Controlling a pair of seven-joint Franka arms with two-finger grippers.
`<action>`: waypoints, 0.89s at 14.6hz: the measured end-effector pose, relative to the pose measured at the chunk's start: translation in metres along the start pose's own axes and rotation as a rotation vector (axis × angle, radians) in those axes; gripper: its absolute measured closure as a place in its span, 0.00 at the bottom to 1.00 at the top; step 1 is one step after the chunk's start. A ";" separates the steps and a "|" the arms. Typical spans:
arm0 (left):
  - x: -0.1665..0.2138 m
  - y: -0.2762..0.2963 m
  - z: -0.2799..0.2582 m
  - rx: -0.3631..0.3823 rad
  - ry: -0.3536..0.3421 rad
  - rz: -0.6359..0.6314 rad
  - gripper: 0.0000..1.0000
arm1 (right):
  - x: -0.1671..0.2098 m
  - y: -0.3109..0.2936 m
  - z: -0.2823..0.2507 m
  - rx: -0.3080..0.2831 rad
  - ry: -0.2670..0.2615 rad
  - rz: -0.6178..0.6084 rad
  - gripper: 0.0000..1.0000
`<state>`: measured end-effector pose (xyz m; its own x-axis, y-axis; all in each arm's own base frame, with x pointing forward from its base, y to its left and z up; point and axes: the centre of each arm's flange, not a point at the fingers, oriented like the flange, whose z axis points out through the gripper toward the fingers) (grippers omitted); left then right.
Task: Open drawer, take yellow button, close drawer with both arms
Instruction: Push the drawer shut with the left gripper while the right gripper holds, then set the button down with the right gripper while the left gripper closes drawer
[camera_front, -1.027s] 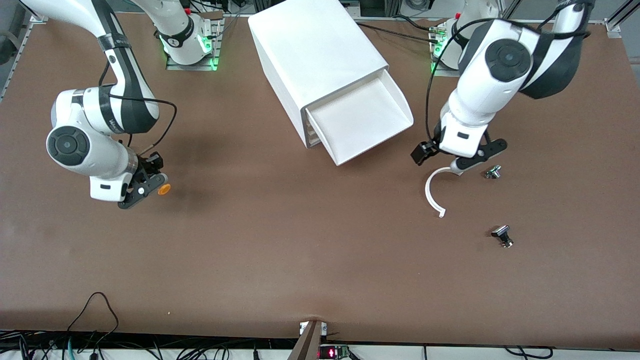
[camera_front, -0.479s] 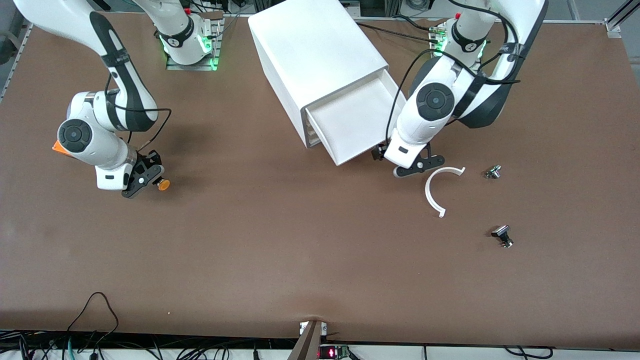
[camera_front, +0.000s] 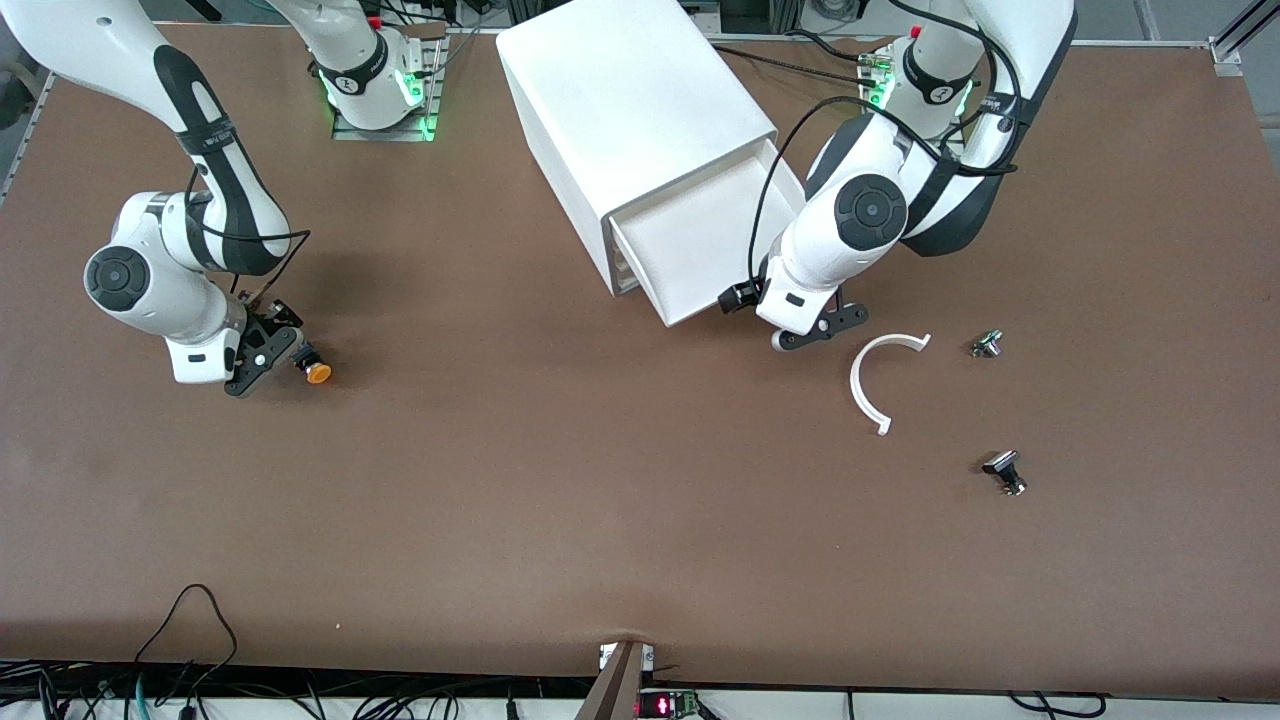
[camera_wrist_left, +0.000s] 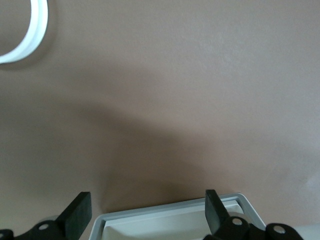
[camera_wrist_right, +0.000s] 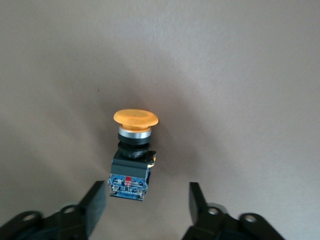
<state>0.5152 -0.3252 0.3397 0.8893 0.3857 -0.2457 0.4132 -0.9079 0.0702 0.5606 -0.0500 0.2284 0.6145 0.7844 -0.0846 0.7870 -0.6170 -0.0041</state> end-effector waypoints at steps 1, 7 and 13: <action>-0.003 0.002 0.001 -0.001 -0.008 -0.001 0.00 | 0.002 0.000 -0.007 -0.008 0.006 -0.007 0.08; -0.052 0.016 0.017 0.019 -0.083 -0.006 0.00 | 0.067 0.004 -0.125 -0.003 0.115 -0.020 0.00; -0.119 0.024 0.037 0.051 -0.169 0.037 0.00 | 0.078 0.019 -0.230 0.076 0.153 0.006 0.00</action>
<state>0.4126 -0.3990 0.3349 0.8563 0.3226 -0.4033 0.3664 -0.9298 0.0343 0.6364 0.0137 0.4505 0.6248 0.7778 0.0681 0.7805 -0.6200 -0.0798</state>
